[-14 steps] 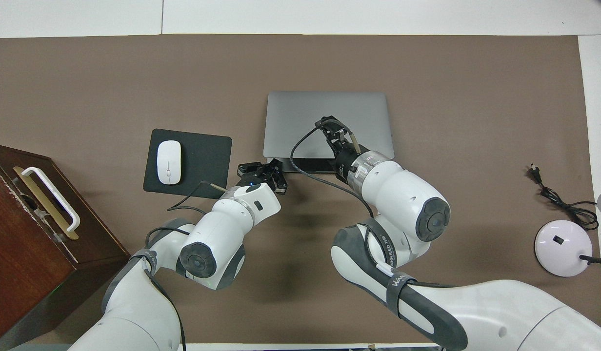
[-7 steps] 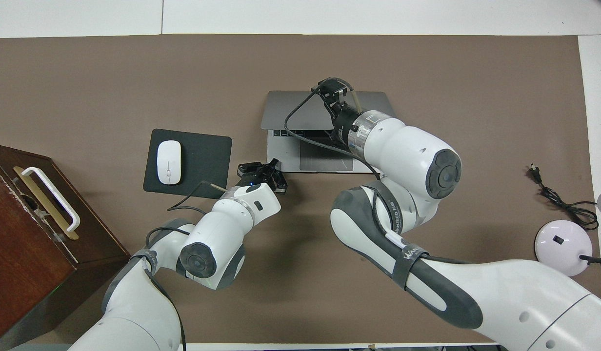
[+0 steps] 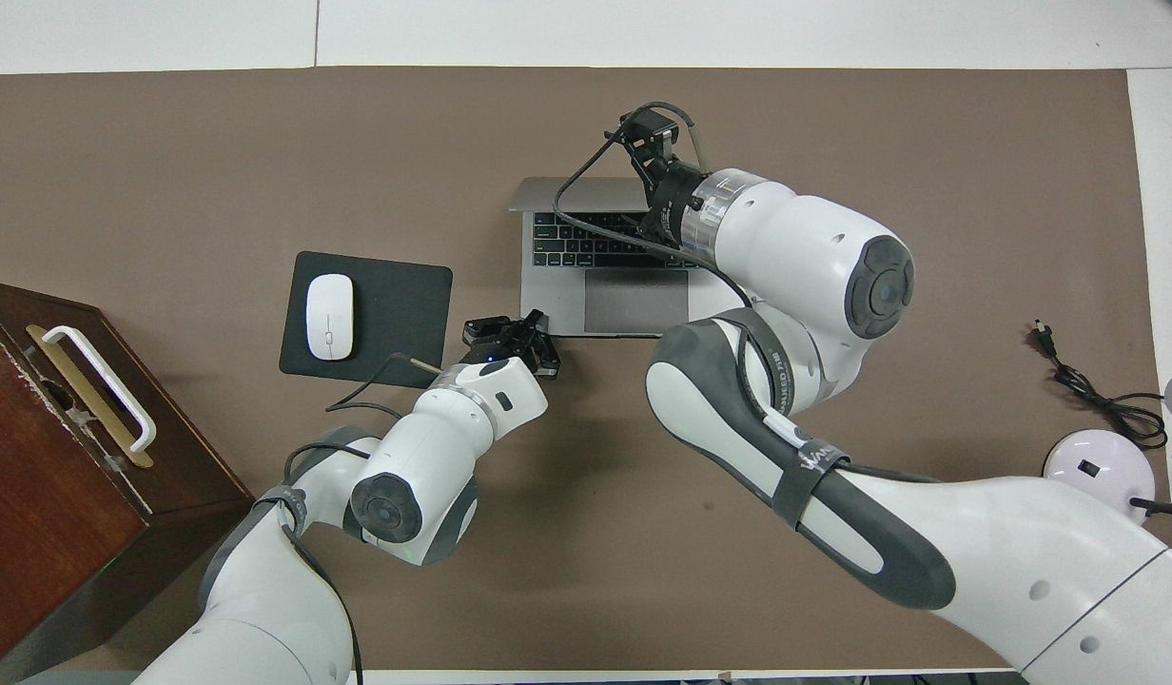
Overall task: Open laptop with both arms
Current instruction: 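Lift the laptop lid upward and away with the right gripper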
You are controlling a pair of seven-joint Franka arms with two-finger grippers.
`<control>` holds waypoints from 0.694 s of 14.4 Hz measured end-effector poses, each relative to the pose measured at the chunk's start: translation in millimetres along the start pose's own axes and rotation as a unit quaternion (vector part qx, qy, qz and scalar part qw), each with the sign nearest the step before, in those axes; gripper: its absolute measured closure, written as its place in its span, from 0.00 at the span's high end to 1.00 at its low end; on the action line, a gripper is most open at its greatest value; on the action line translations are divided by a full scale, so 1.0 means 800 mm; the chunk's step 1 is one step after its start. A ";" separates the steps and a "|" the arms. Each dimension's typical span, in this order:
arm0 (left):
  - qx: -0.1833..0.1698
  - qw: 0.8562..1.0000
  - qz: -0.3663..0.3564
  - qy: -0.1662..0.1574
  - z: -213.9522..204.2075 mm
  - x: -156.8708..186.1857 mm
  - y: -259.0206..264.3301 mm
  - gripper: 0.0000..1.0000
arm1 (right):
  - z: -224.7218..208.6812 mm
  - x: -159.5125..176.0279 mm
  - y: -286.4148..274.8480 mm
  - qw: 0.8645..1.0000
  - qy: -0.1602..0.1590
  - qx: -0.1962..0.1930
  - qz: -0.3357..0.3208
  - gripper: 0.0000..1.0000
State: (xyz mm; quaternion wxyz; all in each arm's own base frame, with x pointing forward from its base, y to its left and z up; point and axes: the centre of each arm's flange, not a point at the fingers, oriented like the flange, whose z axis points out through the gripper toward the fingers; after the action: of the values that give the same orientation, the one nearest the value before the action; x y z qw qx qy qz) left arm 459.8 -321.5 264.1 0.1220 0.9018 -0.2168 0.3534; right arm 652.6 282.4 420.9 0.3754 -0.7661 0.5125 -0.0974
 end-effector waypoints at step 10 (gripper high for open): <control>0.000 1.000 0.000 0.000 0.000 0.000 0.000 0.01 | -0.004 0.027 -0.058 1.000 -0.010 0.007 0.015 1.00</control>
State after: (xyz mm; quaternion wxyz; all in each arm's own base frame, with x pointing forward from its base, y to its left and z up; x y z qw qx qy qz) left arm 459.8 -321.5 264.1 0.1220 0.9018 -0.2168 0.3535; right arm 693.6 271.5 449.4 0.3874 -0.7566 0.5194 -0.0874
